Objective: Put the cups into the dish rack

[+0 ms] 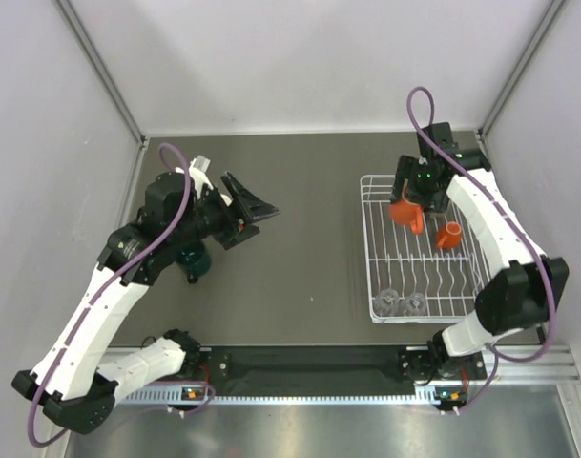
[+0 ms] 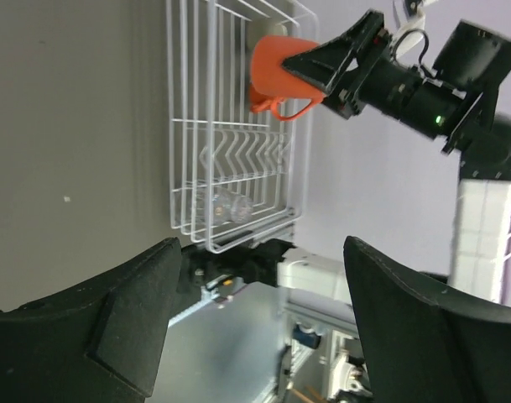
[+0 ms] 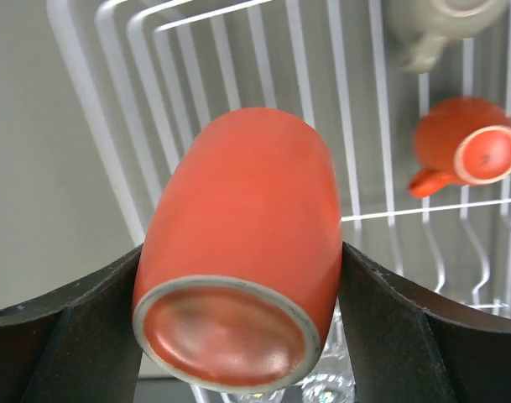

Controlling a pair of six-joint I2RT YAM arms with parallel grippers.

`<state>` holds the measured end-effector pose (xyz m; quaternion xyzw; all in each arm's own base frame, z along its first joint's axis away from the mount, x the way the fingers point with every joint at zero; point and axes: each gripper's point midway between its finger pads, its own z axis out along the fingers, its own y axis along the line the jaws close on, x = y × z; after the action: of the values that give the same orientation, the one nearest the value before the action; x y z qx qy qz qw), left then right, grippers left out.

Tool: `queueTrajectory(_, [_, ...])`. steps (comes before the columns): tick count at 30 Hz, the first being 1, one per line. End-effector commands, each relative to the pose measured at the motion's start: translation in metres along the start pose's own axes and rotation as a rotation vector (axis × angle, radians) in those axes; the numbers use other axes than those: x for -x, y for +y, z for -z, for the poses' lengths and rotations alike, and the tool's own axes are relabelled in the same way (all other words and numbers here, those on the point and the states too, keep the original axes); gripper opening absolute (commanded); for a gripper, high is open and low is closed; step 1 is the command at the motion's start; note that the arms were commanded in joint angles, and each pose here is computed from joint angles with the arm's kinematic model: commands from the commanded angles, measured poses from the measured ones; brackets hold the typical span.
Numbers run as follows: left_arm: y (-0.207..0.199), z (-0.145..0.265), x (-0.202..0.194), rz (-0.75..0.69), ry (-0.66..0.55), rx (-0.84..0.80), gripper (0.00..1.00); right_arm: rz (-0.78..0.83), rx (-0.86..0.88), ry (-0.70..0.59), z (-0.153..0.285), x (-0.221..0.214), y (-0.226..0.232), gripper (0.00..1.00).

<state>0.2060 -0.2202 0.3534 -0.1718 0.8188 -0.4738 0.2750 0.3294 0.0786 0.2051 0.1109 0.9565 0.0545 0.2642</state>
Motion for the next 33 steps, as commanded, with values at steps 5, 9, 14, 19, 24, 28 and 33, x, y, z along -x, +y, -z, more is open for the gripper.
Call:
queueTrajectory(5, [0.021, 0.023, 0.017, -0.168, -0.099, 0.134, 0.83, -0.032, -0.171, -0.079, -0.033, 0.049, -0.016, 0.00])
queueTrajectory(9, [0.021, 0.032, 0.028, -0.237, -0.134, 0.184, 0.83, -0.055, -0.244, -0.054, -0.057, 0.052, -0.026, 0.00])
queueTrajectory(14, [0.021, 0.040, 0.038, -0.311, -0.163, 0.229, 0.83, -0.076, -0.293, -0.028, -0.086, 0.057, -0.039, 0.00])
queueTrajectory(19, [0.026, 0.045, 0.045, -0.349, -0.191, 0.268, 0.82, -0.069, -0.292, -0.023, -0.104, 0.063, -0.042, 0.00])
queueTrajectory(24, [0.027, 0.050, 0.050, -0.360, -0.207, 0.298, 0.82, -0.078, -0.278, 0.001, -0.121, 0.060, -0.046, 0.00])
queueTrajectory(28, [0.033, 0.053, 0.050, -0.352, -0.220, 0.323, 0.82, -0.075, -0.277, 0.015, -0.127, 0.060, -0.050, 0.15])
queueTrajectory(33, [0.041, 0.051, 0.048, -0.323, -0.217, 0.341, 0.82, -0.057, -0.267, 0.022, -0.124, 0.060, -0.051, 0.47])
